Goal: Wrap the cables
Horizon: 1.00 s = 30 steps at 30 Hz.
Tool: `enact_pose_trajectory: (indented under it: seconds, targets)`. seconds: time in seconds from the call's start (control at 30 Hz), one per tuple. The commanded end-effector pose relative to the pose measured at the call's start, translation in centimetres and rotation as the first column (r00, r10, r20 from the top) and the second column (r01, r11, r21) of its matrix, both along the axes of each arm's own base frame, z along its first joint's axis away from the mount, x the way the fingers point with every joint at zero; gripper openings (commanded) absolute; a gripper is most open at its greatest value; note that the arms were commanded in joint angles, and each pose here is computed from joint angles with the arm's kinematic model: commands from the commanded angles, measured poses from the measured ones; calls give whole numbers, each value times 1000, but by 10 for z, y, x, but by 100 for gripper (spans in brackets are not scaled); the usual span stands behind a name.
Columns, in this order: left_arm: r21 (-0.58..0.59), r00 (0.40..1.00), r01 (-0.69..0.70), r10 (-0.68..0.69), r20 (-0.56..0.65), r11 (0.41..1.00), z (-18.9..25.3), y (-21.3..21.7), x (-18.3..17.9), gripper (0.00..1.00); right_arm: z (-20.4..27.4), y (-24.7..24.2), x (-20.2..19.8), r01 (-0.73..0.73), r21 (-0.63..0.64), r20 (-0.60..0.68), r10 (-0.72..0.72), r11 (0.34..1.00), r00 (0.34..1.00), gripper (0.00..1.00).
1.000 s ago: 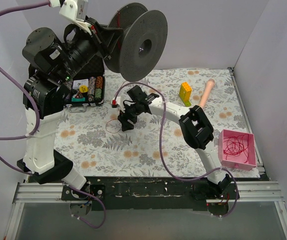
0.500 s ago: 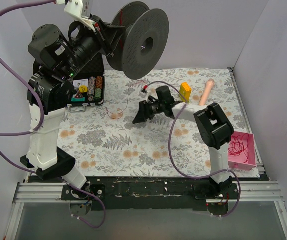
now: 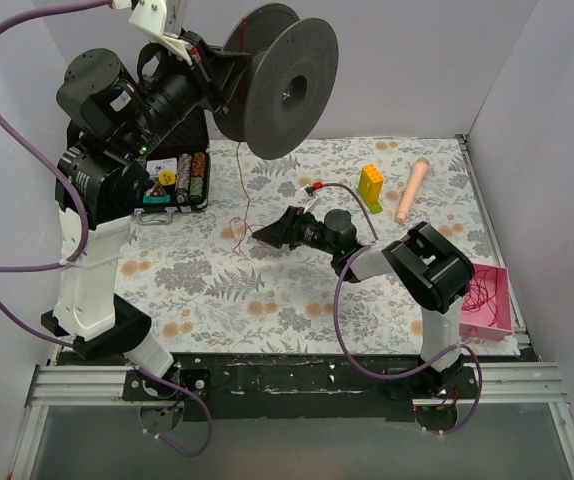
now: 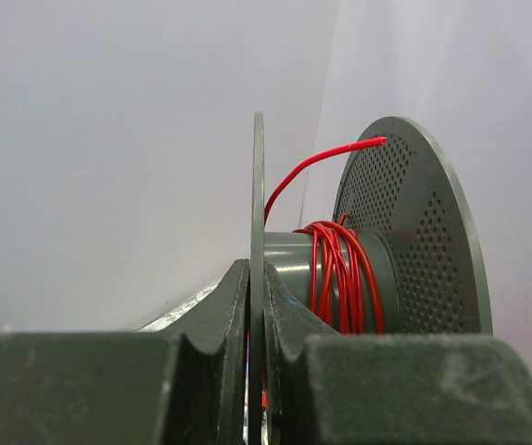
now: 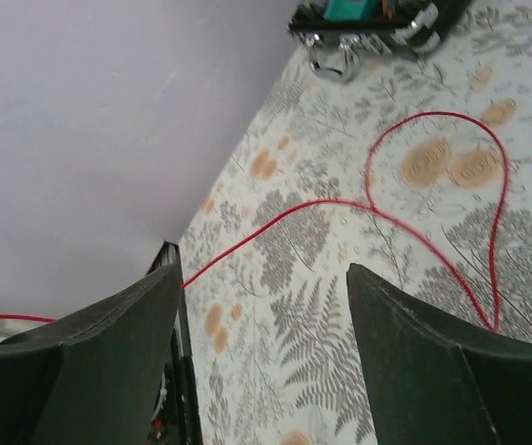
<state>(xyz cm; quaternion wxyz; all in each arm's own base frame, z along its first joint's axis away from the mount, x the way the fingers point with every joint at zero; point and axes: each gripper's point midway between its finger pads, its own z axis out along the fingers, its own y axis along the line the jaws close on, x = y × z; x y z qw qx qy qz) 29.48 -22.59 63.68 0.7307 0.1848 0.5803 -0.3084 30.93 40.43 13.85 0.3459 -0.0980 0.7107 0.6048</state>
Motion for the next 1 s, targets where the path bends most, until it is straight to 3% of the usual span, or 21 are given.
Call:
enact_pose_trajectory:
  seconds: [0.0,0.1,0.3,0.5,0.7,0.97]
  targets:
    - [-77,994,11,-3,109,997,39,17,-28,0,53,3,19,102,231,20,-109,968,994,80]
    - [-79,994,13,-5,110,997,39,17,-29,0,20,3,33,187,139,-164,-164,972,973,78]
    - [-77,994,17,-9,111,997,39,17,-31,0,0,-9,40,375,48,-393,-327,926,859,75]
    - [-73,994,31,-23,110,997,38,15,-33,0,-26,-23,47,525,1,-668,-390,851,633,77]
    - [-69,993,32,-24,111,997,38,15,-34,0,-31,-35,54,621,14,-766,-391,783,510,73]
    - [-67,993,39,-32,113,997,38,13,-35,0,-31,-27,68,661,16,-833,-355,750,424,73]
